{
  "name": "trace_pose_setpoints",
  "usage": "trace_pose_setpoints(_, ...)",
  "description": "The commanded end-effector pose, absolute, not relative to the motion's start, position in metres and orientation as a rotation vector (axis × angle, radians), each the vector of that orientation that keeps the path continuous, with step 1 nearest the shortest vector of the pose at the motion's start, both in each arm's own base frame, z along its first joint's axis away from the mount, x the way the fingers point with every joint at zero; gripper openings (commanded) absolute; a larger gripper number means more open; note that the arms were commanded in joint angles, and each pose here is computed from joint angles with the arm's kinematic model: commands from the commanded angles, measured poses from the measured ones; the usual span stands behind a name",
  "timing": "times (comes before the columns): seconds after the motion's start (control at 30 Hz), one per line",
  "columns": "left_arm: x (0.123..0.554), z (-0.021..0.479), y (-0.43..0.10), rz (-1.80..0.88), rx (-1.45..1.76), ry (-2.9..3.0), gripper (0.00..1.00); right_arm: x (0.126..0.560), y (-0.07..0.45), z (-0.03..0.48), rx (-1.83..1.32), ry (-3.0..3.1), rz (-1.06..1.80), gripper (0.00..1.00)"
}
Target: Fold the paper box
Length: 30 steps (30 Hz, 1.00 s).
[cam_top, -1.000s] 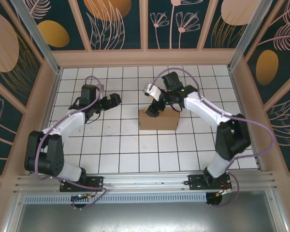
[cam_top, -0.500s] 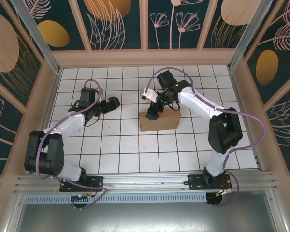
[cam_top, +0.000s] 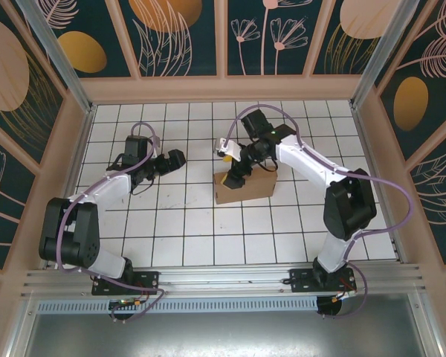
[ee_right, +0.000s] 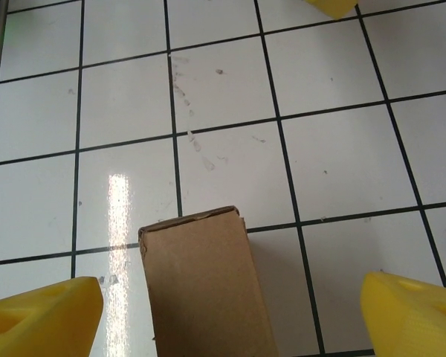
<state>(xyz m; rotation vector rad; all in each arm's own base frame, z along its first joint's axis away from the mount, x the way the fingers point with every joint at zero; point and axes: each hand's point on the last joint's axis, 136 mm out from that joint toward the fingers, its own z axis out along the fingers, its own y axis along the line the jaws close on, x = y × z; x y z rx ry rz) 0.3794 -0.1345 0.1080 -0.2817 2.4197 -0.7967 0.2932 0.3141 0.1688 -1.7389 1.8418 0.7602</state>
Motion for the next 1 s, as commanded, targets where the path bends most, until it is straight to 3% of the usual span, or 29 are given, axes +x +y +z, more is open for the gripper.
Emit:
trace_pose_setpoints(0.0, 0.382, 0.107, -0.137, -0.817, -0.249, 2.410, 0.99, 0.285, 0.312, 0.151, -1.830, 1.870, 0.752, 0.88)
trace_pose_setpoints(0.17, 0.381, 0.104, -0.137, -0.813, -0.247, 2.416, 0.99, 0.288, 0.310, 0.141, -1.856, 1.899, 0.716, 0.81)
trace_pose_setpoints(0.4, 0.381, 0.102, -0.138, -0.813, -0.240, 2.420, 0.99, 0.293, 0.310, 0.142, -1.843, 1.907, 0.662, 0.56)
trace_pose_setpoints(0.73, 0.383, 0.101, -0.138, -0.815, -0.236, 2.420, 0.99, 0.304, 0.311, 0.157, -1.780, 1.906, 0.587, 0.49)
trace_pose_setpoints(0.8, 0.383, 0.100, -0.138, -0.819, -0.244, 2.420, 0.99, 0.307, 0.311, 0.161, -1.763, 1.899, 0.571, 0.42)
trace_pose_setpoints(0.97, 0.383, 0.101, -0.139, -0.827, -0.246, 2.418, 0.99, 0.316, 0.311, 0.171, -1.717, 1.885, 0.503, 0.42)
